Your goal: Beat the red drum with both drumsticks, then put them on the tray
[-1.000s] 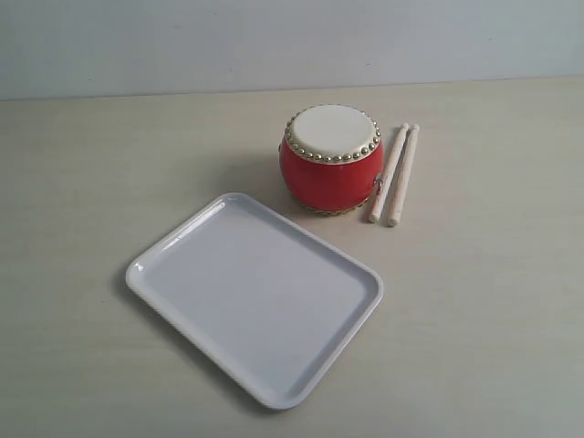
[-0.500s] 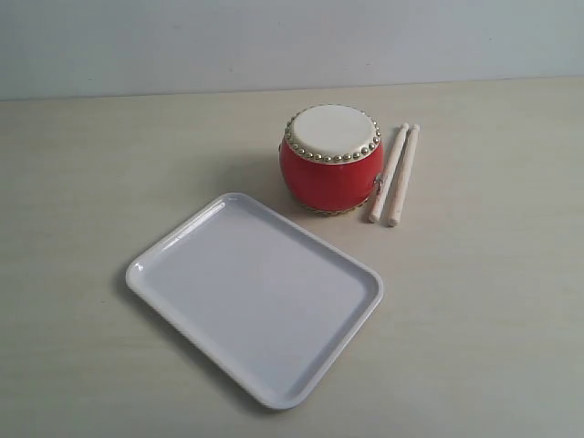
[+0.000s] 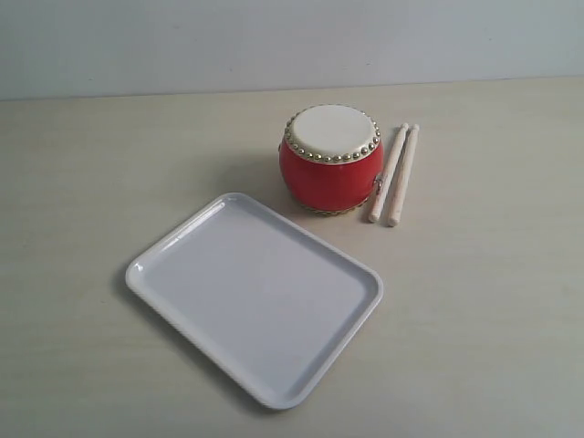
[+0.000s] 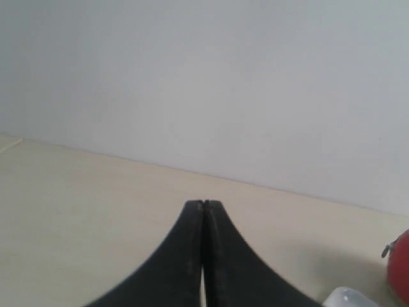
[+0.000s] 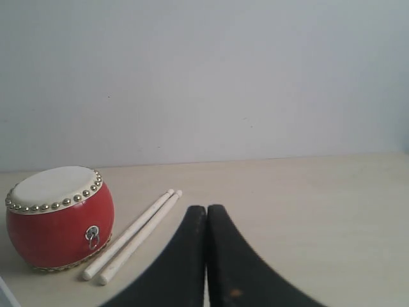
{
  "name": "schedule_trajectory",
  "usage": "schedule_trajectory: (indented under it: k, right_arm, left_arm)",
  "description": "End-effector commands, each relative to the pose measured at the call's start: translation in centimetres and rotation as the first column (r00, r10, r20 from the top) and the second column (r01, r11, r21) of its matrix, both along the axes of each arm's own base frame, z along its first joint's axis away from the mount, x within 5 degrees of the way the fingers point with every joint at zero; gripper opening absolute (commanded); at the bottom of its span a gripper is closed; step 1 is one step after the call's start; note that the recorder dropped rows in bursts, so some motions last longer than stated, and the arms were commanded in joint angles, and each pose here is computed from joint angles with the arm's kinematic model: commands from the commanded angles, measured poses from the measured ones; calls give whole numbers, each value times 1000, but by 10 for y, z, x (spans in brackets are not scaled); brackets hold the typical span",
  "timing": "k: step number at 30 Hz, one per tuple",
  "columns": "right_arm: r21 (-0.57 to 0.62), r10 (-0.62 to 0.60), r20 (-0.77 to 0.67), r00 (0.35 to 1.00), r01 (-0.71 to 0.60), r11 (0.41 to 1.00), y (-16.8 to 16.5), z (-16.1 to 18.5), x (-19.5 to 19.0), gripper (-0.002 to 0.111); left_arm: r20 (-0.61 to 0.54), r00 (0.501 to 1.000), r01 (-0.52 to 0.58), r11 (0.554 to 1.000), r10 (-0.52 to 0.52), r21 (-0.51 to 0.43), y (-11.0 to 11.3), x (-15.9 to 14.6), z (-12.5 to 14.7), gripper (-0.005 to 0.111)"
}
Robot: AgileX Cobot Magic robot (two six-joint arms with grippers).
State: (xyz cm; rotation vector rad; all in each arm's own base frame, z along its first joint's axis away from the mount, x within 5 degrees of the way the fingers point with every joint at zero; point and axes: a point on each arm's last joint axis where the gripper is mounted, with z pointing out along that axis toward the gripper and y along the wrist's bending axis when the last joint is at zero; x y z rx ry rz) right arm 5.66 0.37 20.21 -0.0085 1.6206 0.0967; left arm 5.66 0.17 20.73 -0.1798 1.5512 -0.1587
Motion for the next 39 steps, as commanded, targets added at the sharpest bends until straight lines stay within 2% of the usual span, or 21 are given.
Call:
schedule_trajectory:
  k: [1,10,14,18,20,24,25,26,28,33,36,37,39]
  right_arm:
    - [-14,-7,15,1000,7,1000,0,0,0,0]
    - [-12,-7,19,1000,7,1000,0,0,0,0]
    - [-12,-7,19,1000,7,1000,0,0,0,0]
    - [-12,-7,19,1000,7,1000,0,0,0,0]
    - [-12,-7,19,1000,7,1000,0,0,0,0]
    - [-12,-7,19,1000,7,1000,0,0,0,0]
    - [-12,-7,19,1000,7,1000,0,0,0,0]
    - [-12,-7,19,1000,7,1000,0,0,0,0]
    - [-12,-7,19,1000,7,1000,0,0,0,0]
    - [-12,-7,19,1000,7,1000,0,0,0,0]
    - [-13,38,19,999,-37,999,2,0,0,0]
    - [-12,53,19,998,-52,999,3,0,-1,0]
    - [-12,78,19,997,-77,997,4,0,-1,0]
  left_arm:
    - [9,1000,2,994,-1,-105,0,0,0,0]
    - [24,1000,11,991,-7,-131,-1,0,1,0]
    - [130,991,57,989,-39,-138,-4,-1,11,0]
    - [187,981,99,970,-58,-223,-5,-2,16,0]
    - [214,975,114,970,-66,-216,-6,-3,18,0]
    - [278,955,140,982,-101,-124,-9,-4,24,0]
    - [283,954,147,979,-102,-143,-9,-4,24,0]
    - [281,954,161,967,-102,-197,-9,-4,24,0]
    - [277,955,172,955,-101,-244,-9,-4,24,0]
    - [247,965,138,974,-91,-181,-8,-3,21,0]
    - [128,991,70,978,-45,-196,-4,-1,10,0]
    - [90,996,50,973,-30,-225,-3,-1,7,0]
    - [62,998,41,939,-21,-342,-2,0,4,0]
